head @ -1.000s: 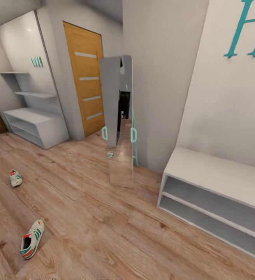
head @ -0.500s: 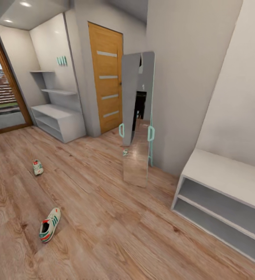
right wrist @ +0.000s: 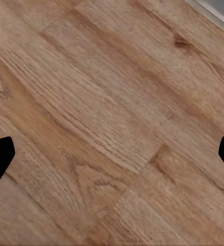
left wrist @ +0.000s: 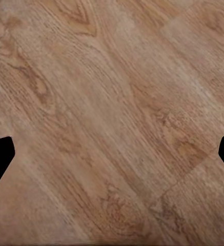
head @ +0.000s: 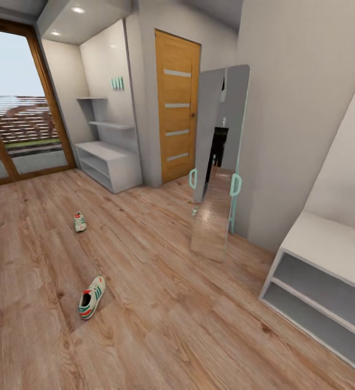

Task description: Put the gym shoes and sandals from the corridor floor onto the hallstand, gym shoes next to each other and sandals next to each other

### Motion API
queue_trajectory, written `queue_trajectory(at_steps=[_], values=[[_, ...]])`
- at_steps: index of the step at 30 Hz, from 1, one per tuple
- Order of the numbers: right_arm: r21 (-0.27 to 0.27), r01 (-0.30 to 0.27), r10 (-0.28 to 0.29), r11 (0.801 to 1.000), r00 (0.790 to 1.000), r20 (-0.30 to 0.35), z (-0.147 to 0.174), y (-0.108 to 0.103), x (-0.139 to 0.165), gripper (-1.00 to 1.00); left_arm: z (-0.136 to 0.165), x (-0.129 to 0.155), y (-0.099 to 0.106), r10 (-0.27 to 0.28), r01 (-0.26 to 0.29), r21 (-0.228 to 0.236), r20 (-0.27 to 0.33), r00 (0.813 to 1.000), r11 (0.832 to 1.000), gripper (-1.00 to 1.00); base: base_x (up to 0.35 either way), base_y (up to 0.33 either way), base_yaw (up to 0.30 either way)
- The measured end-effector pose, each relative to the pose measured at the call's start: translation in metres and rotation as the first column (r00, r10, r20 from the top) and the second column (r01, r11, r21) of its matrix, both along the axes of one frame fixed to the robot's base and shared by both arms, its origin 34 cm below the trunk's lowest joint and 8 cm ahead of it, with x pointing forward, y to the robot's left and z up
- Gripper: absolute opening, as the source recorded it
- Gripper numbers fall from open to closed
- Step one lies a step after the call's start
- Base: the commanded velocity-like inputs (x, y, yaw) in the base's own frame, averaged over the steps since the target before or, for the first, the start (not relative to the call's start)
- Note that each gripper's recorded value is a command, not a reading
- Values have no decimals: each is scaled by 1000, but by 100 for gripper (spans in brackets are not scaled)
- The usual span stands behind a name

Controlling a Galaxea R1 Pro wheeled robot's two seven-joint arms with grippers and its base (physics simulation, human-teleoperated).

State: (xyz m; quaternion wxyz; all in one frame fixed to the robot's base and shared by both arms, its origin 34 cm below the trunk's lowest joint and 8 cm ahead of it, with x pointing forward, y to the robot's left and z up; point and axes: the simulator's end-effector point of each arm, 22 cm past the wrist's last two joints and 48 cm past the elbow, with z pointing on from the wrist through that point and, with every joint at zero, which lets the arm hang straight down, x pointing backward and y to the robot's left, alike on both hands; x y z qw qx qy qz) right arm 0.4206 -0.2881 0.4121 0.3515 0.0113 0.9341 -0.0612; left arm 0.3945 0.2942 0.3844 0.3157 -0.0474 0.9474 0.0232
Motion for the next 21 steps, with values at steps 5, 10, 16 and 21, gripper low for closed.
queue_trajectory(at_steps=[5,10,16,21], values=[[0,0,0,1000,1000,0,0,0,0,100,0,0,0,0,0,0,0,1000,1000,100,0,0,279],[0,0,0,1000,1000,0,0,0,0,100,0,0,0,0,0,0,0,1000,1000,100,0,0,279],[0,0,0,1000,1000,0,0,0,0,100,0,0,1,0,0,1,0,1000,1000,100,0,0,279],[0,0,0,1000,1000,0,0,0,0,100,0,0,1,1,-1,2,1,1000,1000,100,30,61,279]])
